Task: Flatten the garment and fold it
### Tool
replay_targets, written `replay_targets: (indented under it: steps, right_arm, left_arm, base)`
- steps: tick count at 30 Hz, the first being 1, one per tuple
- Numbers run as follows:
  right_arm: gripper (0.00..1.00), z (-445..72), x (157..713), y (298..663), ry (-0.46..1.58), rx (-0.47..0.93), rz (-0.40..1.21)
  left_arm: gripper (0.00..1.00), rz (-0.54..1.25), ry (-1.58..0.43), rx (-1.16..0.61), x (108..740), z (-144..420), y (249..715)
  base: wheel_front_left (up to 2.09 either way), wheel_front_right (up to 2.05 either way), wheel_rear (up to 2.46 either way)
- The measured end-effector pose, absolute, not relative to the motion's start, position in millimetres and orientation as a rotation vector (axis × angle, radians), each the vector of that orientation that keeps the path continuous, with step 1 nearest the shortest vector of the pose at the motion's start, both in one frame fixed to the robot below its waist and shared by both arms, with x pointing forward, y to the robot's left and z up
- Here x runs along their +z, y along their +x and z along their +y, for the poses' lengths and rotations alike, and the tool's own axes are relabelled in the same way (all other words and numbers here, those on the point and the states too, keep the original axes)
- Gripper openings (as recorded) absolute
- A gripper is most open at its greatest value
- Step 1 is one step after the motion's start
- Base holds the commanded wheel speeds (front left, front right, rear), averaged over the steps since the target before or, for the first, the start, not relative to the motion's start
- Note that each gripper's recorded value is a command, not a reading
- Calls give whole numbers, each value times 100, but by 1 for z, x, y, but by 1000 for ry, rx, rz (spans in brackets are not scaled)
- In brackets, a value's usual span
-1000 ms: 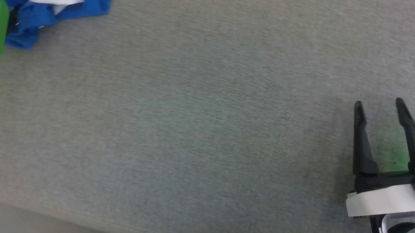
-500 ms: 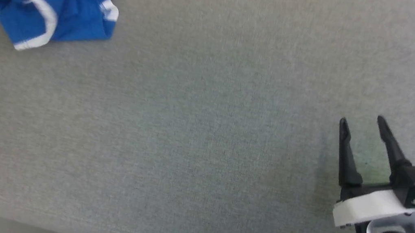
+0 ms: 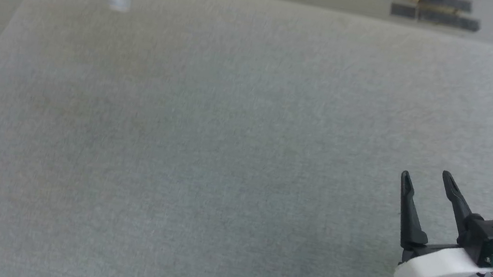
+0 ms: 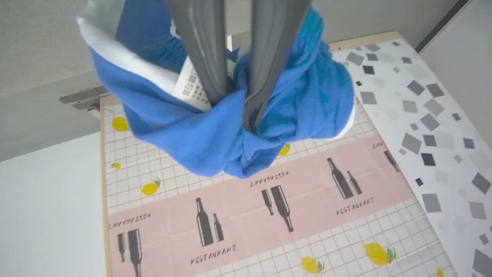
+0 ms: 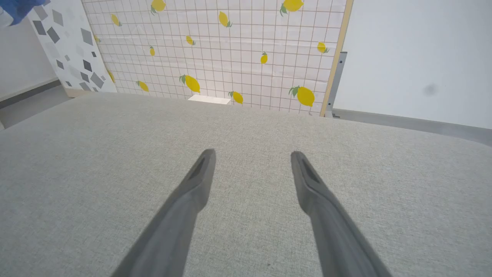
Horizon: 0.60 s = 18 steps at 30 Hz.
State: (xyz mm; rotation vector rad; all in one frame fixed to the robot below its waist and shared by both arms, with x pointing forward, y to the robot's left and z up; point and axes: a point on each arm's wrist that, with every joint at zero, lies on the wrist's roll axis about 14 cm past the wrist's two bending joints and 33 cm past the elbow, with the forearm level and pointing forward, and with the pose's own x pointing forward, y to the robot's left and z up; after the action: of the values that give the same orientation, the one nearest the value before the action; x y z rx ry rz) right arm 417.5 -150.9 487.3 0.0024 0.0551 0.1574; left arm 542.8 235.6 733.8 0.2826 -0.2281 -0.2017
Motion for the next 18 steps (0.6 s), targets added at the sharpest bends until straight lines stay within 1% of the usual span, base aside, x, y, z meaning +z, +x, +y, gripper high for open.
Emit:
replay_targets:
  steps: [4,6,12,18]
  right_arm:
    - [100,-163,499,409,15,122,27]
    - [100,-170,503,405,17,102,16]
    - [100,-197,505,390,23,24,8]
    - [100,-224,503,374,32,-61,7]
  left_arm:
    - [0,-343,233,-293,768,184,533]
    - [0,-367,213,-353,772,154,530]
    - [0,-370,119,-552,763,58,521]
    - [0,-363,3,-658,748,-4,519]
  base:
    - [0,0,0]
    - [0,0,0]
    - [0,0,0]
    - [0,0,0]
